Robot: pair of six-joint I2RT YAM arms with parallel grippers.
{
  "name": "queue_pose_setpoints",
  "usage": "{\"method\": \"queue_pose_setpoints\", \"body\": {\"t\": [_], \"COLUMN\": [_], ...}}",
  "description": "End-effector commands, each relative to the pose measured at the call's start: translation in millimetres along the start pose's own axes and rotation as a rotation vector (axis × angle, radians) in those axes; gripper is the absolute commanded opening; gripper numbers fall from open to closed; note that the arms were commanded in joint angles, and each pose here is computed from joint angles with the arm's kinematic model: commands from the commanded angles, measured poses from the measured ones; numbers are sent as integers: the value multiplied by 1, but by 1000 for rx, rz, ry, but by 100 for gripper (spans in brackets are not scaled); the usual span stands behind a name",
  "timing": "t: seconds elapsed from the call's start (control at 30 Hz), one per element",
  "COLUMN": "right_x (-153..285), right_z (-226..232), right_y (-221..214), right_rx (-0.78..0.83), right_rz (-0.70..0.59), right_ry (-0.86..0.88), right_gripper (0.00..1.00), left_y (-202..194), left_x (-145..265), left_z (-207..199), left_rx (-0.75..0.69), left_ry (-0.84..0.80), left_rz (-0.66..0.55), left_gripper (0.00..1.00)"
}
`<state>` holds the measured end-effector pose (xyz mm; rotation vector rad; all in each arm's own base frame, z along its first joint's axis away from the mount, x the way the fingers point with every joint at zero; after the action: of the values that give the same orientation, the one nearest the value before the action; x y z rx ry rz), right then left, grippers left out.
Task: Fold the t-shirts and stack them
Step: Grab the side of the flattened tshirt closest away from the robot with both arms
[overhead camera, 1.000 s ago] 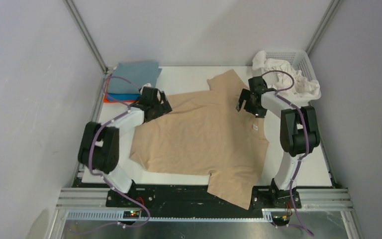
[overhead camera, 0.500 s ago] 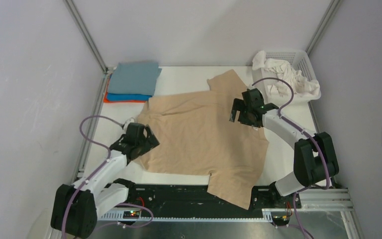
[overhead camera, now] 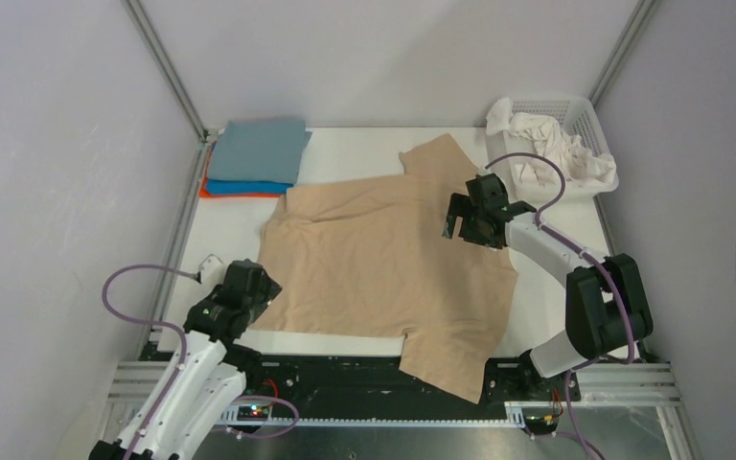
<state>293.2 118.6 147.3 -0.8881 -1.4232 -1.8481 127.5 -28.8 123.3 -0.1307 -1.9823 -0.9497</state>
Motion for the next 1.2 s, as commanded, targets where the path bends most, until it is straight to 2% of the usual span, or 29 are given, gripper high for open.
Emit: {"method": "queue_pose_setpoints", "body": {"t": [0.0, 0.2, 0.3, 0.43, 0.6, 0.73, 0.77, 0.83, 0.97, 1.03, 1.07, 1.1, 1.13, 1.17], "right_x": [0, -2, -2, -3, -5, -4, -3, -3, -2, -1, -1, 1, 2, 3], "right_z": [-1, -4, -6, -9, -9, -10, -11, -11, -11, -12, -13, -14, -15, -15], "right_y": [1, 1, 2, 2, 0, 0, 0, 1, 2, 2, 2, 3, 3, 3], "right_rx": [-19, -27, -31, -37, -38, -40, -40, -41, -41, -43, -43, -44, -43, -43], "right_rz": [-23, -14, -17, -14, -5, -6, -8, -14, -17, -19, -19, -22, -21, -23], "right_ry": [0, 0, -5, -6, -1, -8, -9, -8, -7, -12, -16, -20, -24, -27], "right_gripper": [100, 99, 99, 99, 99, 99, 99, 99, 99, 99, 99, 99, 99, 99], "left_y": [-10, -29, -38, -38, -35, -37, -37, -35, -36, -39, -39, -40, -37, -37], "left_x": [3, -1, -7, -12, -16, -23, -25, -27, -36, -41, -42, -44, -43, -44], "left_z": [9, 12, 17, 18, 17, 16, 16, 14, 7, 3, 0, 0, -4, -4], "left_rx": [82, 90, 73, 76, 108, 163, 173, 186, 210, 209, 210, 194, 191, 176], "left_ry": [32, 34, 92, 143, 140, 132, 130, 119, 100, 92, 82, 96, 90, 99], "left_rz": [39, 124, 157, 148, 98, 72, 62, 42, 26, 40, 43, 48, 46, 48], "left_gripper": [100, 100, 100, 99, 91, 74, 65, 58, 55, 47, 36, 31, 21, 17]}}
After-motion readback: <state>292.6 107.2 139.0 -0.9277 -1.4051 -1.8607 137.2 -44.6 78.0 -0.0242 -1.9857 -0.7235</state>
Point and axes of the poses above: each gripper's point midway between its finger pads, its own x axis back along the fingers, its own z axis along the line the jaws close on, y = z × x, the point moved 8 cm from there along x, back along the fingers, and after that the axes turned 1 degree about x, right-handed, at the moved point
